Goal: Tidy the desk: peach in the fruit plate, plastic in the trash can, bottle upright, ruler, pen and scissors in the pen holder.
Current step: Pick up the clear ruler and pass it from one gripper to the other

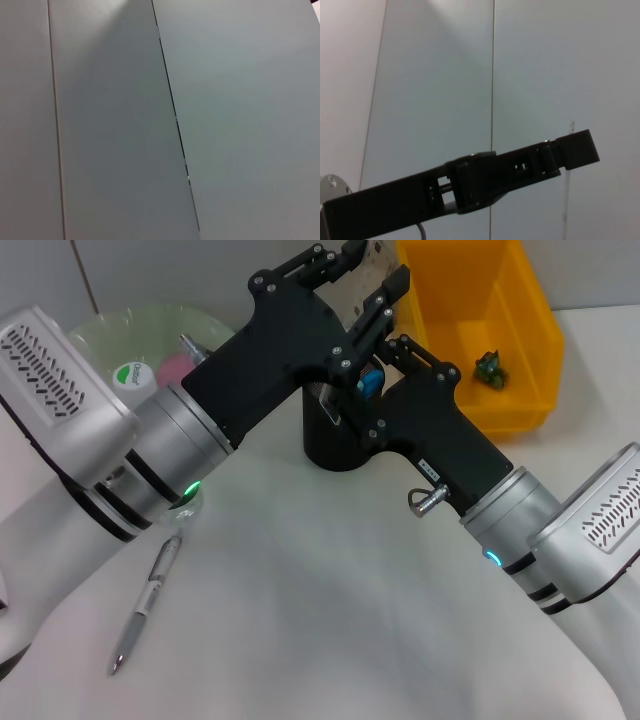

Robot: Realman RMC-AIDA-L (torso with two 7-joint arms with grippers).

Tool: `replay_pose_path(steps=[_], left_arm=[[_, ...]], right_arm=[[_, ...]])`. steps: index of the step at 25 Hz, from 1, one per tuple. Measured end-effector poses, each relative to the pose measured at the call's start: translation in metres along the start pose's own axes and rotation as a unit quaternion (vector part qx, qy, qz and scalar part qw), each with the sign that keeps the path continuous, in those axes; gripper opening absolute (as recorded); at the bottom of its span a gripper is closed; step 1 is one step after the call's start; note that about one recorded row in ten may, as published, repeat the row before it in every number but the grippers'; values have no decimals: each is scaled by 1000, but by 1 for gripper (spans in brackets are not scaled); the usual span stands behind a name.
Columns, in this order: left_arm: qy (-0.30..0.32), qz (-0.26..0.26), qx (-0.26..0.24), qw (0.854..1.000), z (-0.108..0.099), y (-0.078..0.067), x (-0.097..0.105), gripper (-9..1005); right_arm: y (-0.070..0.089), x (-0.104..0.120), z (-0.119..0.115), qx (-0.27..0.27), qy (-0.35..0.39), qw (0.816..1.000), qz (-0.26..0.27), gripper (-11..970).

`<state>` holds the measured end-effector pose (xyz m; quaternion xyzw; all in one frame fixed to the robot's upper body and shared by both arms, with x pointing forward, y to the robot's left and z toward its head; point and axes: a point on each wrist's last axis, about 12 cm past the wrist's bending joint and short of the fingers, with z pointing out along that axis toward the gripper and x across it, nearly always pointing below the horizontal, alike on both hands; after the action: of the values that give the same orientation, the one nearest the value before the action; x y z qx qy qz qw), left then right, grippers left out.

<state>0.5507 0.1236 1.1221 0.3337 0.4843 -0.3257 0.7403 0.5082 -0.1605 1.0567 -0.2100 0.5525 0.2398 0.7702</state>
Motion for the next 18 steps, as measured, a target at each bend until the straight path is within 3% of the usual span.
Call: replay_pose_path(steps=[3,18], left_arm=[[-1,0,0,1000,0,0,0,384],[-1,0,1,1000,-1,0,0,384]], right_arm=[[0,0,0,0,0,1000,0,438],[0,-2,2,18,-6,1000,14,380]])
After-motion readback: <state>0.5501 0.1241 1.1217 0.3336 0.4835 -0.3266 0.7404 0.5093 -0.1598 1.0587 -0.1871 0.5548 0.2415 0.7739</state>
